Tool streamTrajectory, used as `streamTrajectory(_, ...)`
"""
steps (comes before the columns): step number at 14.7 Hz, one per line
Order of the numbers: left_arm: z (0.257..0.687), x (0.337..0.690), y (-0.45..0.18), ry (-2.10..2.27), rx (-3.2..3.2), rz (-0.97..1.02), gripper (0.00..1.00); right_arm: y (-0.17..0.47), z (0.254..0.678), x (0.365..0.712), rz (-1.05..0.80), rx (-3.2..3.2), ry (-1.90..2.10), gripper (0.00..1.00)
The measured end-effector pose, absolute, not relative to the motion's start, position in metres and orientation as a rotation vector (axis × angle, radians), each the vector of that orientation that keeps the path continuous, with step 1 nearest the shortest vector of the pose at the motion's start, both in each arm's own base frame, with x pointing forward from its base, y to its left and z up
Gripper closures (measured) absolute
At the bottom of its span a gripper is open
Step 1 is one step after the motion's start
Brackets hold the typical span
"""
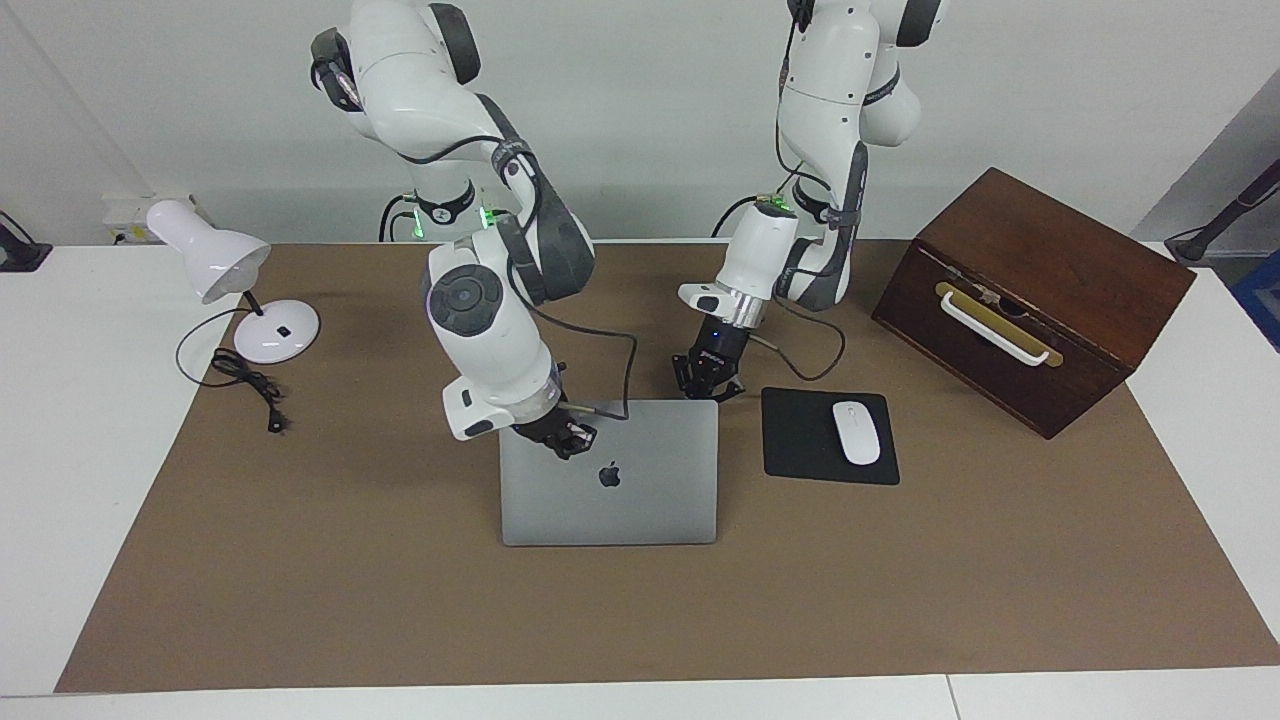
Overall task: Close laptop with both arms
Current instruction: 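Push the laptop screen down toward the keyboard with the right gripper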
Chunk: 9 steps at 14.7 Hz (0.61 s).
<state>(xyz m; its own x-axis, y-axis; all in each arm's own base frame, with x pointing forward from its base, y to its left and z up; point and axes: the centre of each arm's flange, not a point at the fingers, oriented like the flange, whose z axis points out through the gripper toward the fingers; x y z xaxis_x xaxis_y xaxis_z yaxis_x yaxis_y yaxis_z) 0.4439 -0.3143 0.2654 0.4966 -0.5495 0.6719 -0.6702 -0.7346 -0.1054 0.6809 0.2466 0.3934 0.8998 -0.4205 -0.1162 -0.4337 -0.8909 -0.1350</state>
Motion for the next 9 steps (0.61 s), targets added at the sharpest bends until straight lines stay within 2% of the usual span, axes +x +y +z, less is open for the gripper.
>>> streamTrajectory(9, 0.265, 0.444, -0.314, -1.058, 2.566, 1.060, 0.99, 0.249, 0.342, 0.683, 0.245, -2.881, 0.695, 0.99)
